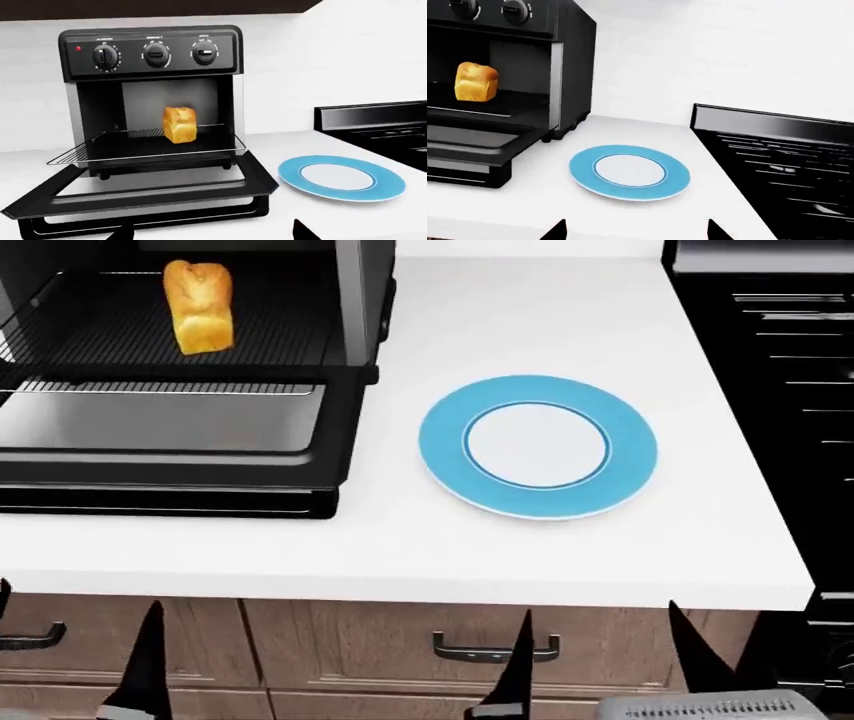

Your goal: Pick the bread from the rack and place it on the plate on the counter.

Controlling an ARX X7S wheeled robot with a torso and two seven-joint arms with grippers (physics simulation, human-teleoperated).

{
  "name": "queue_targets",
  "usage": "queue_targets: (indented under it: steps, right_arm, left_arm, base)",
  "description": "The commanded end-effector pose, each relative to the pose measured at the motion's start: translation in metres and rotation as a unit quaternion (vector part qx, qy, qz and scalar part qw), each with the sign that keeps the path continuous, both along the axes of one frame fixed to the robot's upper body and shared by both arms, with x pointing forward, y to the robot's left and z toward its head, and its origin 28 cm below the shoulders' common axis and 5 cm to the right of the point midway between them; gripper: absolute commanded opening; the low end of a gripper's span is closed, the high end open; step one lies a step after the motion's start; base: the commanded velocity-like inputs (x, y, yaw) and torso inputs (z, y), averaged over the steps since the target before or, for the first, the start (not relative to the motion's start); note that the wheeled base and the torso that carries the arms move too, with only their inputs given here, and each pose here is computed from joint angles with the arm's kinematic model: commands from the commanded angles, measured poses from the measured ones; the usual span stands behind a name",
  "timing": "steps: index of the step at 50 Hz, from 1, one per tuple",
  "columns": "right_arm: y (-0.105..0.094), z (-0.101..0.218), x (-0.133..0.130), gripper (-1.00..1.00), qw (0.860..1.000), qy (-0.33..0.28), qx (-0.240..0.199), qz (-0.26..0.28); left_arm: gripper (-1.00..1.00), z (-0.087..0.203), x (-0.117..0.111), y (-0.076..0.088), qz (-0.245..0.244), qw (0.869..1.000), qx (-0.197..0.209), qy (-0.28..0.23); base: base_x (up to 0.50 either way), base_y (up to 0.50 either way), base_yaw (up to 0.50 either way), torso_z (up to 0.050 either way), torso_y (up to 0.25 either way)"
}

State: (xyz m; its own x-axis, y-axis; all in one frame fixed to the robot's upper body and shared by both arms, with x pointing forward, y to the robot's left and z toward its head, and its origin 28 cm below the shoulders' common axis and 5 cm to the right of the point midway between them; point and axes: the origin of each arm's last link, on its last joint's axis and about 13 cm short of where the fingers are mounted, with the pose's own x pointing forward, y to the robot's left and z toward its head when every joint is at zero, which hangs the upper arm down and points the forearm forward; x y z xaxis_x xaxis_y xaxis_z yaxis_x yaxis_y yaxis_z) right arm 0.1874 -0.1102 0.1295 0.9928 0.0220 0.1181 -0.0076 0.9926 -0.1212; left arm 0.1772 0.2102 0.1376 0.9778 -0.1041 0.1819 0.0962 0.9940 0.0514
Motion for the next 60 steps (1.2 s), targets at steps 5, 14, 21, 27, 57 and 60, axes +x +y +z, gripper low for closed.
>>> queue_targets:
  steps: [5, 14, 21, 27, 57, 60]
  right_arm:
    - [-0.013, 0.058, -0.021, 1.0, 0.996, -0.061, -0.05, -0.032]
    - [-0.007, 0.068, -0.028, 1.0, 0.996, -0.065, -0.052, -0.025]
    - [-0.006, 0.067, -0.028, 1.0, 0.996, -0.063, -0.054, -0.022]
    - [-0.004, 0.068, -0.029, 1.0, 0.996, -0.065, -0.052, -0.019]
    - [0.005, 0.1, -0.041, 1.0, 0.99, -0.118, -0.073, -0.009]
    - [0.005, 0.1, -0.041, 1.0, 0.99, -0.117, -0.072, -0.009]
  left_arm:
    - [1.0, 0.054, -0.024, 0.003, -0.007, 0.998, 0.036, -0.045]
    - [1.0, 0.068, -0.027, 0.003, -0.003, 0.997, 0.055, -0.06]
    - [1.0, 0.068, -0.027, 0.005, 0.003, 0.997, 0.054, -0.06]
    - [1.0, 0.066, -0.027, 0.005, 0.006, 0.997, 0.055, -0.058]
    - [1.0, 0.095, -0.034, 0.009, 0.006, 0.994, 0.067, -0.088]
    - [1.0, 0.096, -0.035, 0.008, 0.006, 0.994, 0.069, -0.089]
  base:
    - [0.0, 0.0, 0.0, 0.05, 0.0]
    - [0.0, 0.39, 0.0, 0.05, 0.0]
    - [0.0, 0.5, 0.0, 0.05, 0.0]
    - [0.0, 0.5, 0.0, 0.05, 0.0]
    - [0.25, 0.13, 0.0, 0.05, 0.0]
    - [0.41, 0.0, 0.0, 0.05, 0.0]
